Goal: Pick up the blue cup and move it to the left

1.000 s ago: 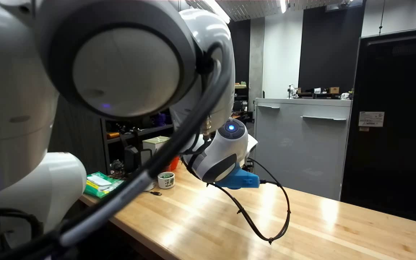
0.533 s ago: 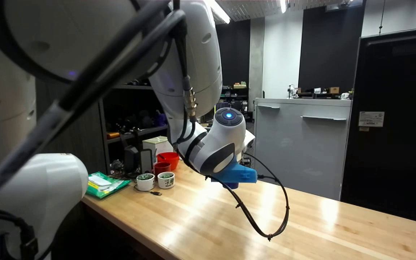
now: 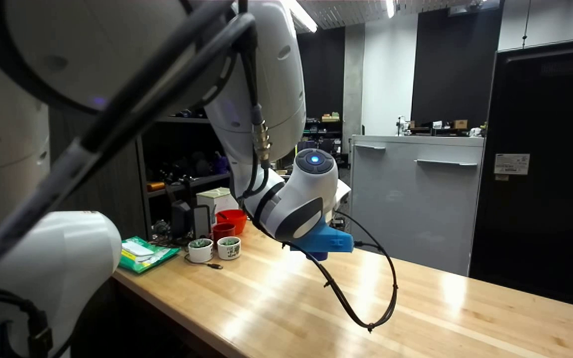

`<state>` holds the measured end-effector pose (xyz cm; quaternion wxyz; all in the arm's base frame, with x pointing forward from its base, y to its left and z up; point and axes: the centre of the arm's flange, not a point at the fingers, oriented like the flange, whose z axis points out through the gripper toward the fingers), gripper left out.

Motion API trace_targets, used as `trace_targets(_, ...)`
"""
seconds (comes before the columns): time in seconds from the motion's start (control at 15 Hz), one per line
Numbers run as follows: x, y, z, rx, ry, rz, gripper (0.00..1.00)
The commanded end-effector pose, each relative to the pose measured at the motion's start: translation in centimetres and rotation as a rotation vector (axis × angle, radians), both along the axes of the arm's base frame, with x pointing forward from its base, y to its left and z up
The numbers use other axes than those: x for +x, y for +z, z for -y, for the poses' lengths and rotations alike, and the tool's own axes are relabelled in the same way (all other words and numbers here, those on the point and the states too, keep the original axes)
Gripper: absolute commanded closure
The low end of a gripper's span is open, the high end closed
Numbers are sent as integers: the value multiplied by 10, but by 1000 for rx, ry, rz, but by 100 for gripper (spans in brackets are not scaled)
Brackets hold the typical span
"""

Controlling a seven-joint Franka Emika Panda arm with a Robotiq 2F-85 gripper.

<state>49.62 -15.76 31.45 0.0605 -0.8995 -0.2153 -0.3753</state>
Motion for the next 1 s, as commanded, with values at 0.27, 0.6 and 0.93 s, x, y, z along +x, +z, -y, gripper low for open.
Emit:
trace_targets(0.27, 0, 0, 0, 0, 0, 0, 42)
trace_targets(0.6, 9, 16, 15, 1, -37, 52, 42)
trace_targets(0.93, 26, 47, 45, -11, -107, 145, 42)
